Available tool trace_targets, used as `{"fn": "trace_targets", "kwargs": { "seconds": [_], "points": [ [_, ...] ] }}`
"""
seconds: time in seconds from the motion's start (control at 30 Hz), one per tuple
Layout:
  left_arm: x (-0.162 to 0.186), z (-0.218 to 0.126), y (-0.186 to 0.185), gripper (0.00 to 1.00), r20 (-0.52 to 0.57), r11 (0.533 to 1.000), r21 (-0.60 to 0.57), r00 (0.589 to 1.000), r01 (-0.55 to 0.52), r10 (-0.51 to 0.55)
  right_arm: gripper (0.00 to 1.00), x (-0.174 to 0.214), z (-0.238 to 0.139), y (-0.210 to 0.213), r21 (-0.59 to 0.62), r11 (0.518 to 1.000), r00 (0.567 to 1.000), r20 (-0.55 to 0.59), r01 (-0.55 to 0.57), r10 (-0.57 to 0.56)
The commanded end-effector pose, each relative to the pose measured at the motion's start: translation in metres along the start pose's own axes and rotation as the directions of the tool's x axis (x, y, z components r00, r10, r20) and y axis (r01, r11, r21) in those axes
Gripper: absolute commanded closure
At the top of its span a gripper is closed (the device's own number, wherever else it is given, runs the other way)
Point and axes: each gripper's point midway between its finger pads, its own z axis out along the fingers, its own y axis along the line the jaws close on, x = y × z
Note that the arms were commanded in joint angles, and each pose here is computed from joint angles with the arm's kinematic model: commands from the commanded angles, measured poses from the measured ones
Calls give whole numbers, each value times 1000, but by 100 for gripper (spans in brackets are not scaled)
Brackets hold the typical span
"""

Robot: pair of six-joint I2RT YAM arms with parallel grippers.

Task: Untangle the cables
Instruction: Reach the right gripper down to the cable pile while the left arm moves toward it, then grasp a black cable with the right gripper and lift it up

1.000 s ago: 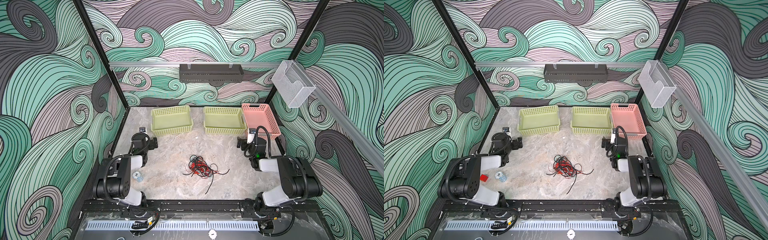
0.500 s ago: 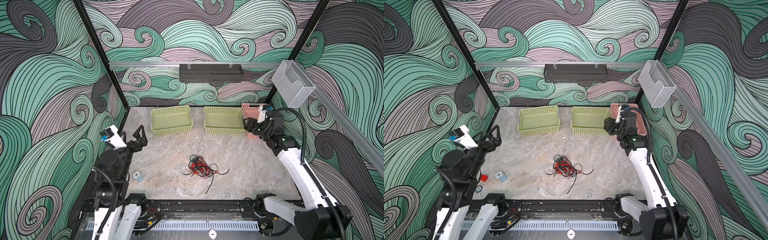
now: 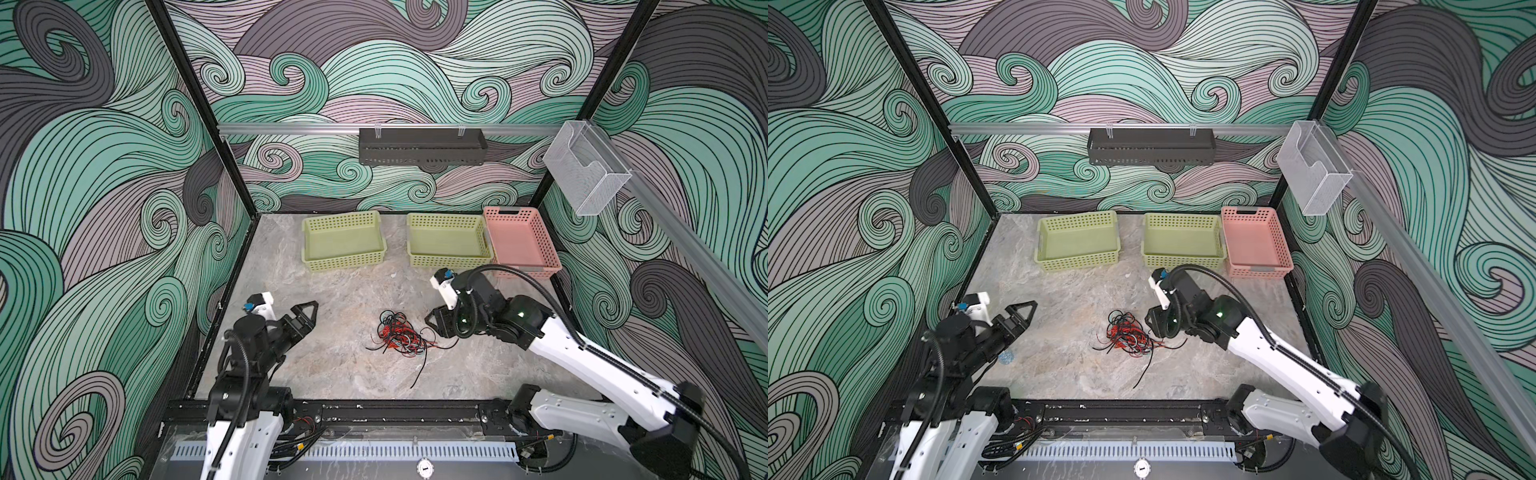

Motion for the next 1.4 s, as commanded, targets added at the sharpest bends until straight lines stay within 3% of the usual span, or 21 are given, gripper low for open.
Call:
{"fn": "trace_targets", "kwargs": {
  "seconds": [0.0,0.17,0.4,0.5,0.63,0.77,1.0,1.37],
  "points": [
    [46,17,5,8,-256,997,22,964,79,-71,54,11,23,11,2,995,994,-58,98,-98],
    [44,36,18,9,-248,997,-82,968,17,-37,47,15,61,16,-14,989,983,-112,145,-145],
    [60,60,7,10,-342,989,-148,939,-26,-26,48,19,113,22,-54,990,974,-178,133,-141],
    [70,63,9,10,-389,981,-182,921,-64,-12,55,25,128,27,-88,990,970,-204,112,-128],
    [76,65,13,10,-403,974,-213,915,-82,-11,80,26,135,22,-59,992,967,-223,112,-122],
    [69,65,6,10,-386,975,-204,923,-90,4,100,11,115,24,-45,990,978,-156,133,-139],
    [41,64,-24,10,-353,969,-189,932,-159,84,100,-43,38,34,-9,987,984,72,162,-161],
    [36,67,-31,10,-357,968,-186,929,-170,95,100,-115,-50,73,-18,961,927,269,275,-260]
  ]
}}
